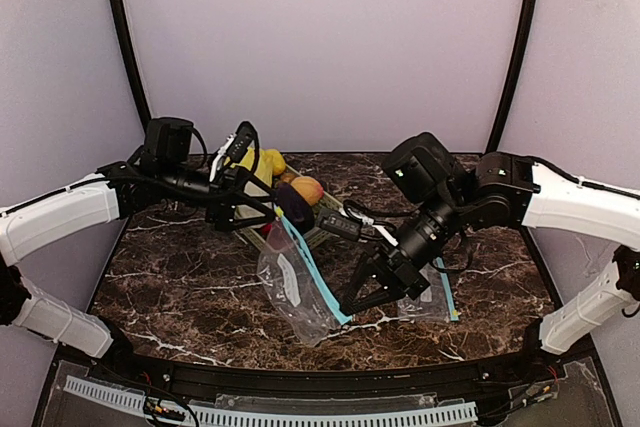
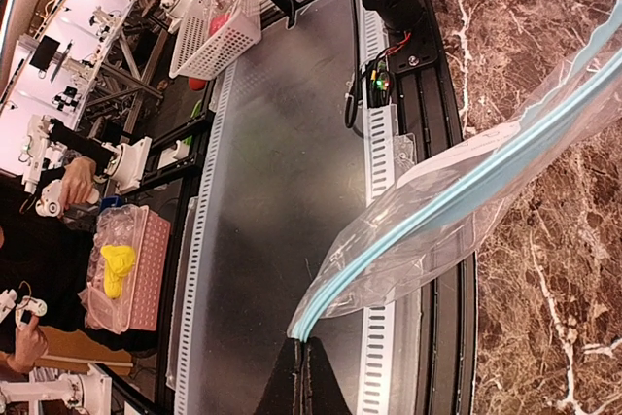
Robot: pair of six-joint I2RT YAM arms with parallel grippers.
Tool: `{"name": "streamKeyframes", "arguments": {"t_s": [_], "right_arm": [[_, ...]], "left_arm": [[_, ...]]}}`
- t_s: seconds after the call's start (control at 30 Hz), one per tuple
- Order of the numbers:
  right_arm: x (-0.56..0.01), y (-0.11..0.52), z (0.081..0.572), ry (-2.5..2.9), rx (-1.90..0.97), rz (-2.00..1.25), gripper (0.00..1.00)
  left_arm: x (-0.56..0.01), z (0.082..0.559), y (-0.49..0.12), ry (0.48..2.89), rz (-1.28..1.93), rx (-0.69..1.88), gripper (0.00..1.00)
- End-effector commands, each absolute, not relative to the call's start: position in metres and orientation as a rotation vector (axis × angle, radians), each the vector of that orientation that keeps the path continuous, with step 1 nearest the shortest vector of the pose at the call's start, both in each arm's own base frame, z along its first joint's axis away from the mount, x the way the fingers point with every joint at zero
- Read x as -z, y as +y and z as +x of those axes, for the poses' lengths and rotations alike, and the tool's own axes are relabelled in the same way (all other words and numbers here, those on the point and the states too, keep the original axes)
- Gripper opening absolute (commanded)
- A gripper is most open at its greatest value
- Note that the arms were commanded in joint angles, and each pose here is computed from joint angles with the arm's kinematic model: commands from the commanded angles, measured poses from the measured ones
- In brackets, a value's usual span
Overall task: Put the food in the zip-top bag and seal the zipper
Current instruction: Pass from the right arm to the left
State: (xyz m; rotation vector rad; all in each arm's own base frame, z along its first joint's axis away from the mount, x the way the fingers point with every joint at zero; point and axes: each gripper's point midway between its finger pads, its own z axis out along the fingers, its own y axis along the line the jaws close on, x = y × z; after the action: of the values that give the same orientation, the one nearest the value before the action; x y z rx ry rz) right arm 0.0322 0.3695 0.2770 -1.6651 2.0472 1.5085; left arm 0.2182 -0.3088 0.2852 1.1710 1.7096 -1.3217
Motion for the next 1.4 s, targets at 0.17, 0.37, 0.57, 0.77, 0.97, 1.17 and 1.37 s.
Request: {"name": "streamKeyframes", "arguments": {"t_s": [0.17,0.37,0.57,0.77,0.97,1.17,1.37], "right_arm": [[-0.291,0.368,0.031,1.997,-1.544,-1.668,0.00],[-0.294,0.367,0.035,1.991,-1.529,-1.649,0.00],[-0.303,0.363,0.042,1.969,-1.555,-1.600,0.00],[-0.306,0.362,0.042,1.948,-1.584,-1.593,0.00],[-0.303,0.360,0.044,1.963,-1.593,-1.585,0.00],[-0.302,0.362,0.041,1.956,-1.640,-1.597,0.00],[-0.302,0.363,0.043,1.957,-1.630,-1.591,0.00]], "left_arm": [[-0.307,0.199,-0.314,1.626,1.211,1.494,0.71],[-0.313,0.194,-0.316,1.588,1.222,1.559,0.47],[-0.311,0.194,-0.317,1.595,1.227,1.569,0.44],[-0.307,0.191,-0.319,1.607,1.237,1.592,0.70],[-0.307,0.189,-0.321,1.602,1.244,1.598,0.63],[-0.305,0.194,-0.322,1.612,1.224,1.570,0.69],[-0.306,0.193,-0.323,1.607,1.226,1.585,0.51]]}}
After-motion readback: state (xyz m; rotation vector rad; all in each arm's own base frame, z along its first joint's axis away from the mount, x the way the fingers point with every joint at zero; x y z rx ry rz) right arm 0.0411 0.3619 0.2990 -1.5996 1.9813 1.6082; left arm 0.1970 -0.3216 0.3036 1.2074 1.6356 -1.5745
